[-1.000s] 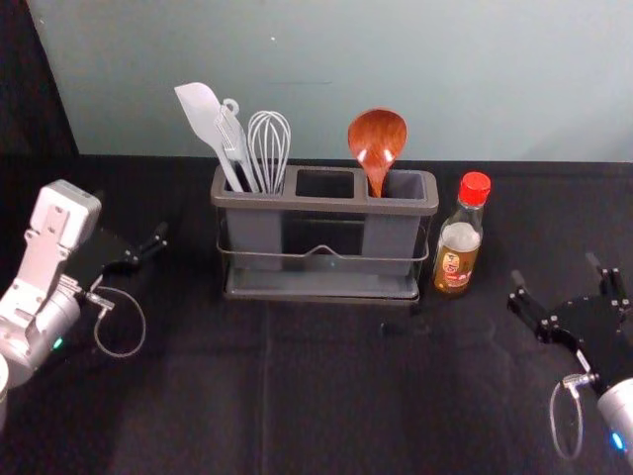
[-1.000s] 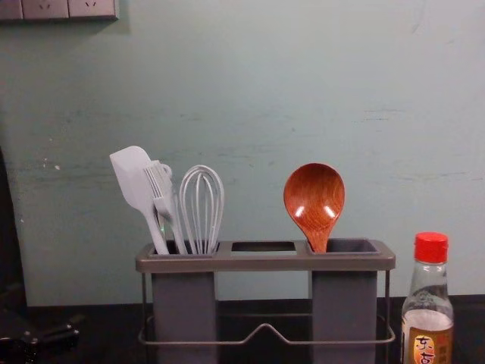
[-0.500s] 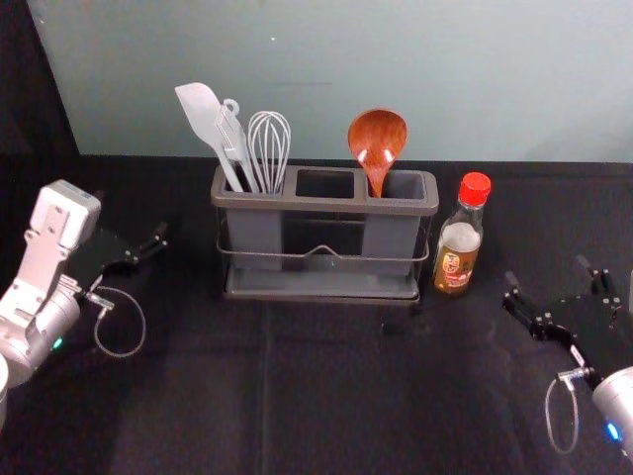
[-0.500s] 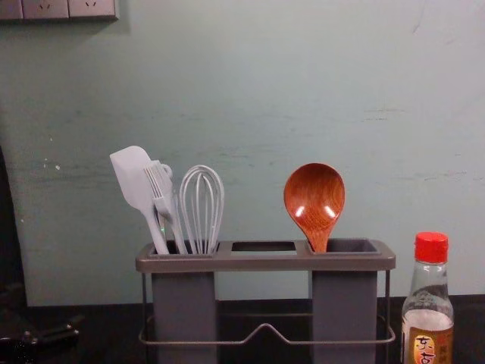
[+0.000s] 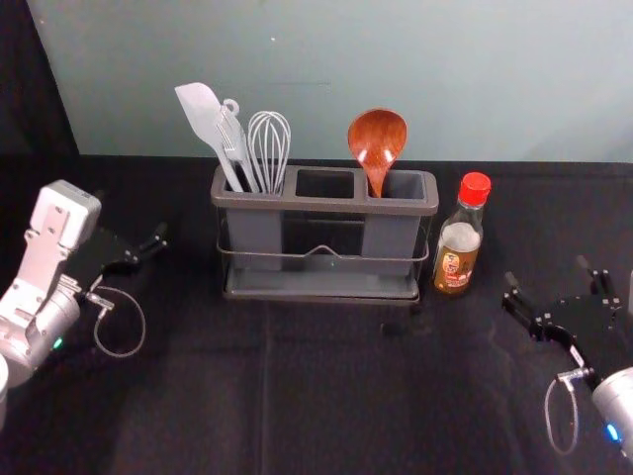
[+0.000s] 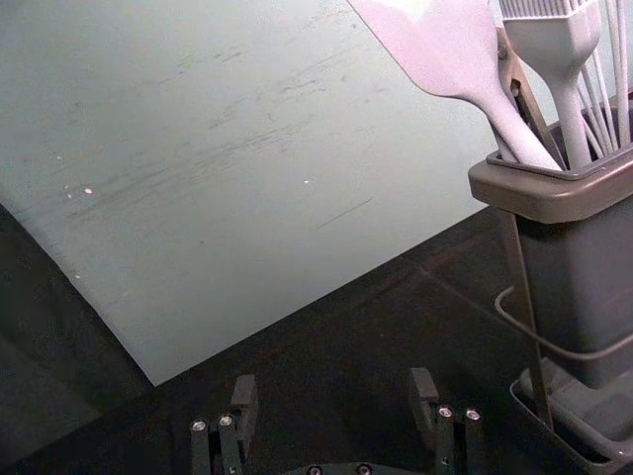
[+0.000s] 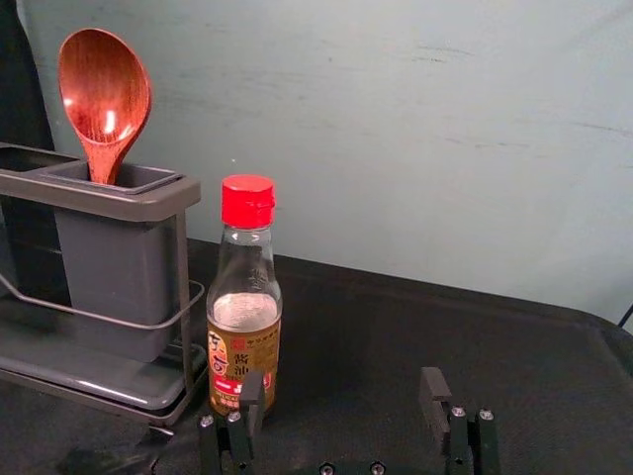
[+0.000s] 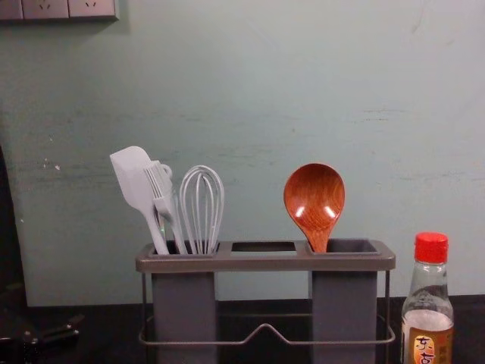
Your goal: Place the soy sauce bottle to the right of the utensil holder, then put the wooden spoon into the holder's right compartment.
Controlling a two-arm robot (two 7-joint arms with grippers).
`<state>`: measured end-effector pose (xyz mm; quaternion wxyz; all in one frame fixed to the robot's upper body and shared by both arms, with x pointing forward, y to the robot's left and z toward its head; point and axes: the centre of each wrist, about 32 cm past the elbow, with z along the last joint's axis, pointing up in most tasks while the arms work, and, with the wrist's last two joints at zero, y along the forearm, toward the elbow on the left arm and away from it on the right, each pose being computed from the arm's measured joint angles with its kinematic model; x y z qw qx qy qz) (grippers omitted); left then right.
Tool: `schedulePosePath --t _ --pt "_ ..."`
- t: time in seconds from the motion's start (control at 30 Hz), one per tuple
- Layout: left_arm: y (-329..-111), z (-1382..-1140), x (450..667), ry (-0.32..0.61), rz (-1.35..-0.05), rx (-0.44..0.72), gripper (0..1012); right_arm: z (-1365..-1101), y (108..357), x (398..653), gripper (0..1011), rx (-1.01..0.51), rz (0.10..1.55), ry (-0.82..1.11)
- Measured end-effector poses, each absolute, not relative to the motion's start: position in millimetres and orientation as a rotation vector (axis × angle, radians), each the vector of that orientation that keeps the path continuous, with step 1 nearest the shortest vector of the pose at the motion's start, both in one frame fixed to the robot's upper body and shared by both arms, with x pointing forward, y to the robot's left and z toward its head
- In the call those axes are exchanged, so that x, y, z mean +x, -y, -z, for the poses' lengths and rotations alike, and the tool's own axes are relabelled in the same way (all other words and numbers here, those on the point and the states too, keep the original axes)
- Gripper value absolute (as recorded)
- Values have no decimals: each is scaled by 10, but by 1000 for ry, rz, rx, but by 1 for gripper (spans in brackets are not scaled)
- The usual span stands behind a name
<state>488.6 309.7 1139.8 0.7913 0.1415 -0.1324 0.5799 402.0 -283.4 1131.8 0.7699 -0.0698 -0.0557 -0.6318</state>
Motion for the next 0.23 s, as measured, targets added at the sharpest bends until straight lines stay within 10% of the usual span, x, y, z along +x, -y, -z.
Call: schedulePosePath --t 0.23 --pt "-3097 -11398 4886 285 -1248 304 1005 -11319 2834 4019 1003 -151 1370 121"
